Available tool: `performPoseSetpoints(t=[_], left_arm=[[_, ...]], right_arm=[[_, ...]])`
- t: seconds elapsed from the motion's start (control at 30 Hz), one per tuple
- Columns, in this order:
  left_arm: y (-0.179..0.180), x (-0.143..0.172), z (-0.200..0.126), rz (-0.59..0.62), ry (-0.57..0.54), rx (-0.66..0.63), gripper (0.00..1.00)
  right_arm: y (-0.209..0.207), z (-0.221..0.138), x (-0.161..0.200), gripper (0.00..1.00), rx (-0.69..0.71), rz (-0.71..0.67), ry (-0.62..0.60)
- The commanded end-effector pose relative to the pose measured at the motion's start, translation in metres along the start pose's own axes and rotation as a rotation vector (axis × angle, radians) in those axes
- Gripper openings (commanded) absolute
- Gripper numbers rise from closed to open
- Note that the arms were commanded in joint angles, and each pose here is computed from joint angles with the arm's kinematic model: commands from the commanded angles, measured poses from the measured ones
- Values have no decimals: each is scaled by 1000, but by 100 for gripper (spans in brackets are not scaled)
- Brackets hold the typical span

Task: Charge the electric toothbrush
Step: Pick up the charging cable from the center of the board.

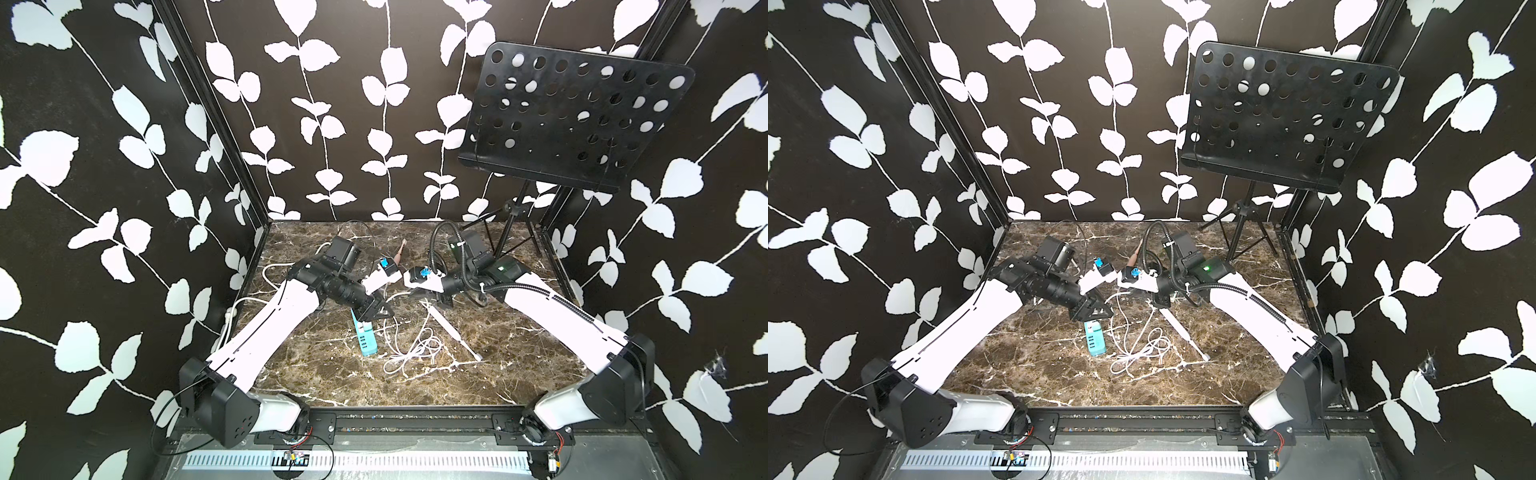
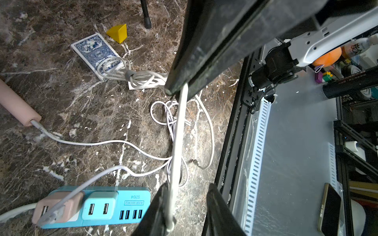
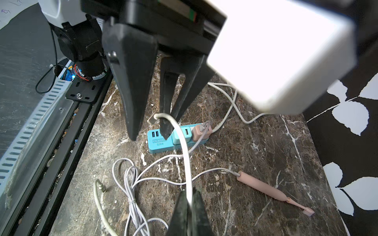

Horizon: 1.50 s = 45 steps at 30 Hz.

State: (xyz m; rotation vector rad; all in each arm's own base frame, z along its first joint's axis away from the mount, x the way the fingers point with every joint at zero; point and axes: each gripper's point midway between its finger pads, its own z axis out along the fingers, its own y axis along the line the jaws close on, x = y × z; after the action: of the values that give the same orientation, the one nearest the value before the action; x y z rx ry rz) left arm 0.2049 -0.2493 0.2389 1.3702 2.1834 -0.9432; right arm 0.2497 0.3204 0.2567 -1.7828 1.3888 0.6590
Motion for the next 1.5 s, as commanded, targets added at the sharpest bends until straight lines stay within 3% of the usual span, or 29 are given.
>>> performPoseSetpoints(t=[0.0, 0.8, 0.93, 1.03, 1.13, 1.27, 1.4, 1.47], left_arm=[[-5, 3, -6, 19, 36, -7, 33], [12, 36, -5, 2, 228, -86, 32], [22, 38, -2, -8, 214, -143, 19], [31, 28, 0, -9, 134, -198, 0], [32, 13, -2, -6, 49, -218, 0], [42, -4, -7, -36, -42, -283, 0], [48, -12, -5, -72, -112, -312, 0], [49, -17, -5, -77, -141, -320, 0]], right_arm=[[-3, -2, -2, 0, -4, -31, 0], [-3, -4, 1, 0, -3, -28, 10], [-7, -5, -3, 0, 14, -17, -16], [-8, -4, -4, 0, 17, 1, -29], [-12, -3, -5, 0, 39, 31, -41], [-21, -4, -2, 0, 111, 136, -41], [-33, -6, 6, 25, 219, 387, -72], [-35, -11, 5, 31, 241, 550, -108]])
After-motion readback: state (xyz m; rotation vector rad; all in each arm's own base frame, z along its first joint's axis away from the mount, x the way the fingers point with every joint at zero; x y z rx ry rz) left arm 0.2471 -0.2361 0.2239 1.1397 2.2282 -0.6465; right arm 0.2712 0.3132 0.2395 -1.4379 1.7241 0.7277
